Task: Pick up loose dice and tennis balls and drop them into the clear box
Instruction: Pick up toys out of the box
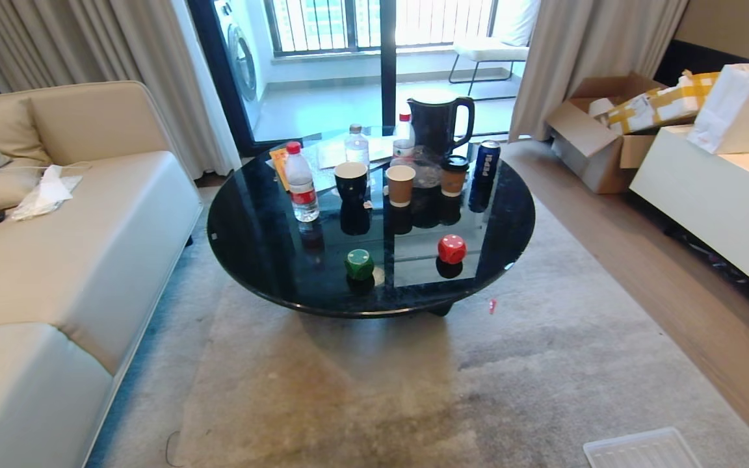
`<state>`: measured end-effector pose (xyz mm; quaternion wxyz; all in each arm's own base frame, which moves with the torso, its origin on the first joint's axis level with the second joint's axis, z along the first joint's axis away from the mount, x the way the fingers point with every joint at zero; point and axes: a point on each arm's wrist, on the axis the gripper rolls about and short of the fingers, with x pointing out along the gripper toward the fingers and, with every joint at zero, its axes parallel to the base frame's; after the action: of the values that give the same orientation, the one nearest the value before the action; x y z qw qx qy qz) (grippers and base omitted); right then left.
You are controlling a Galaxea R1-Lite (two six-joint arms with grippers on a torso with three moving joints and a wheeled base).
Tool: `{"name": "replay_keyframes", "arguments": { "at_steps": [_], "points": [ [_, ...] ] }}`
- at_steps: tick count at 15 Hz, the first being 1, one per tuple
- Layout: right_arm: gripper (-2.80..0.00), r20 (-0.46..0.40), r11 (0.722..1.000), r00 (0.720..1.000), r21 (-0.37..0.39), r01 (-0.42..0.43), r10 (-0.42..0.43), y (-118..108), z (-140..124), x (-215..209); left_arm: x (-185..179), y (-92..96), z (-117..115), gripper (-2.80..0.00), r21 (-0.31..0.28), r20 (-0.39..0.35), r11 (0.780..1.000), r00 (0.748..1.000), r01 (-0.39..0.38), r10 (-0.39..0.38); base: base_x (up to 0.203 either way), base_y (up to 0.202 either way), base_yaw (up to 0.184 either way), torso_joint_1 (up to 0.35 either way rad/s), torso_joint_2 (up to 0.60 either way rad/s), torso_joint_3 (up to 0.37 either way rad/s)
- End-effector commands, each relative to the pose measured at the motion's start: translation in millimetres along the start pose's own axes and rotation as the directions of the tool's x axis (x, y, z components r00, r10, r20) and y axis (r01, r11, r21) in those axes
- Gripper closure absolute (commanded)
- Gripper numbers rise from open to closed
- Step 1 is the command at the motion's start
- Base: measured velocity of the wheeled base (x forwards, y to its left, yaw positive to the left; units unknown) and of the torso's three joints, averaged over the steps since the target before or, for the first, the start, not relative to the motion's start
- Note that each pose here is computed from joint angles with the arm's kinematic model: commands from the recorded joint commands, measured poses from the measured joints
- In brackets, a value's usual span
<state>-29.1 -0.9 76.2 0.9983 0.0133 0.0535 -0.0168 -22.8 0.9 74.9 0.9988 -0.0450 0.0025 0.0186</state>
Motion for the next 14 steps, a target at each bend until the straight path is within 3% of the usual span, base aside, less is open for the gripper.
{"name": "replay_keyframes", "arguments": {
  "at_steps": [1, 7, 14],
  "points": [
    [0.00, -0.001, 1.000, 1.000, 0.000, 0.000, 0.000, 0.0, 0.0, 0.1, 0.1, 0.0, 0.0, 0.00, 0.001, -0.001, 1.000, 1.000, 0.002, -0.002, 0.000, -0.010, 0.126, 0.001, 0.01, 0.002],
    [0.00, -0.001, 1.000, 1.000, 0.000, 0.000, 0.000, 0.0, 0.0, 0.1, 0.1, 0.0, 0.0, 0.00, 0.000, -0.001, 1.000, 1.000, 0.002, -0.002, 0.000, 0.008, 0.014, 0.002, 0.00, 0.001],
    [0.00, -0.001, 1.000, 1.000, 0.000, 0.000, 0.000, 0.0, 0.0, 0.1, 0.1, -0.1, 0.0, 0.00, 0.004, -0.001, 1.000, 1.000, 0.004, -0.004, 0.000, 0.170, -0.002, 0.004, 0.00, 0.002]
  ]
}}
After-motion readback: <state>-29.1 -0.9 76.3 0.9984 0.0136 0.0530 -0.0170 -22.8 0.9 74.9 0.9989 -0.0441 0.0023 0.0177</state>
